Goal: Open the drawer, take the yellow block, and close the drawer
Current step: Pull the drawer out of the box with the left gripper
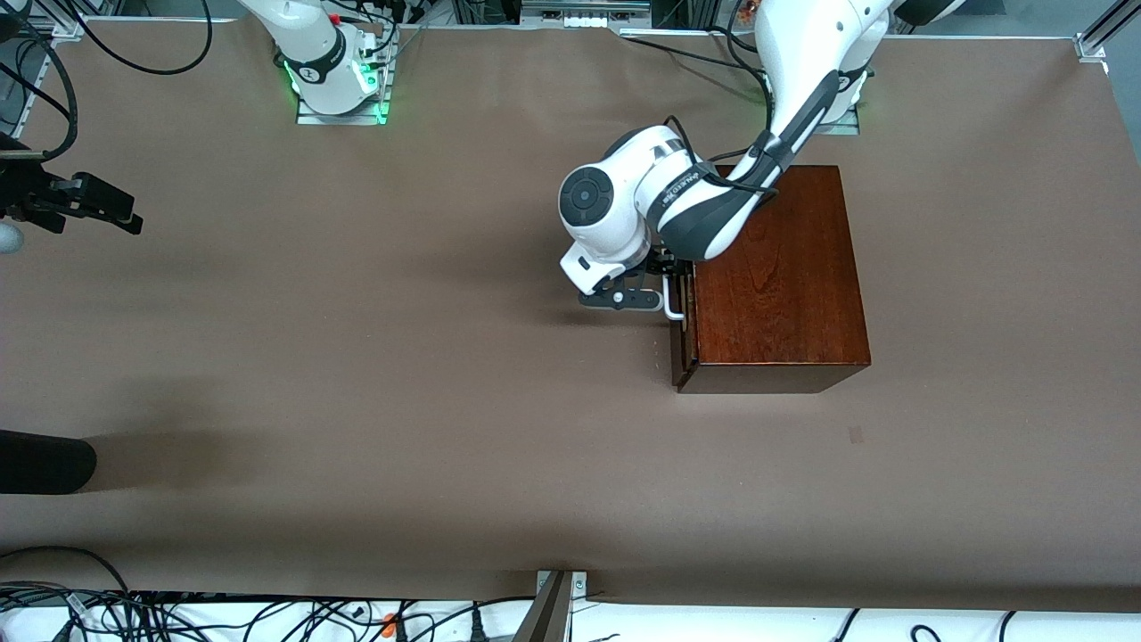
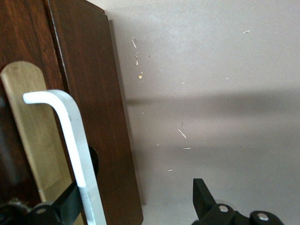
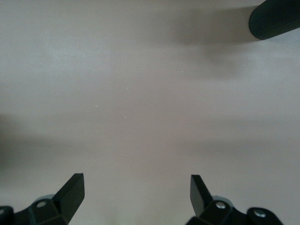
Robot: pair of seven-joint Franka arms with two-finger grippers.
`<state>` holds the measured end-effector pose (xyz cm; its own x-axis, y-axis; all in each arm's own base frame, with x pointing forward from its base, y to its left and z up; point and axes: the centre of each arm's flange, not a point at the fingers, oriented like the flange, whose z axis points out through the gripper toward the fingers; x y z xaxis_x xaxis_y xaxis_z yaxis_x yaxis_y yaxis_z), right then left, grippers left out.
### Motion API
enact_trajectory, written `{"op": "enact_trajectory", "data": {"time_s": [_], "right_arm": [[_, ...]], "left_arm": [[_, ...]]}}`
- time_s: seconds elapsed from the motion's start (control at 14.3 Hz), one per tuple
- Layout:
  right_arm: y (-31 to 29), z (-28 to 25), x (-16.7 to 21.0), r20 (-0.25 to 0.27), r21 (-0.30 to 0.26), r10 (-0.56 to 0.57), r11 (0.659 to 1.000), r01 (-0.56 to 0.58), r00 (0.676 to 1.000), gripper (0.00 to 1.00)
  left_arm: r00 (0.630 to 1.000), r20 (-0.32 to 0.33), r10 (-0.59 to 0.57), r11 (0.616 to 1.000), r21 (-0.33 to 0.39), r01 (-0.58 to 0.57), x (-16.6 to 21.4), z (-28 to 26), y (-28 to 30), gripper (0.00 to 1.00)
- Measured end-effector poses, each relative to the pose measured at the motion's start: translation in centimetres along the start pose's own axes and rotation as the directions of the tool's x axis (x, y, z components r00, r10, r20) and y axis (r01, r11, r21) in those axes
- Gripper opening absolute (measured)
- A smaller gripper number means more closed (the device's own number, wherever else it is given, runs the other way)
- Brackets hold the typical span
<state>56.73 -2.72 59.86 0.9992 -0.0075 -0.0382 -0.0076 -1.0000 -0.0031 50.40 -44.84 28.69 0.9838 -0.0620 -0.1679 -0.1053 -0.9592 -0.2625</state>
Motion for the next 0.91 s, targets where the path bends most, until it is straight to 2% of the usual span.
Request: {"op": "enact_trajectory", "data": {"time_s": [0.91], "right_arm": [[0.0,0.0,0.0,0.0,0.0,0.0,1.0,0.0,1.0,1.0]], "left_arm": [[0.999,-0.032,-0.027,0.999,-0.027,0.026,-0.9,-1.4,4.1,1.0]]}}
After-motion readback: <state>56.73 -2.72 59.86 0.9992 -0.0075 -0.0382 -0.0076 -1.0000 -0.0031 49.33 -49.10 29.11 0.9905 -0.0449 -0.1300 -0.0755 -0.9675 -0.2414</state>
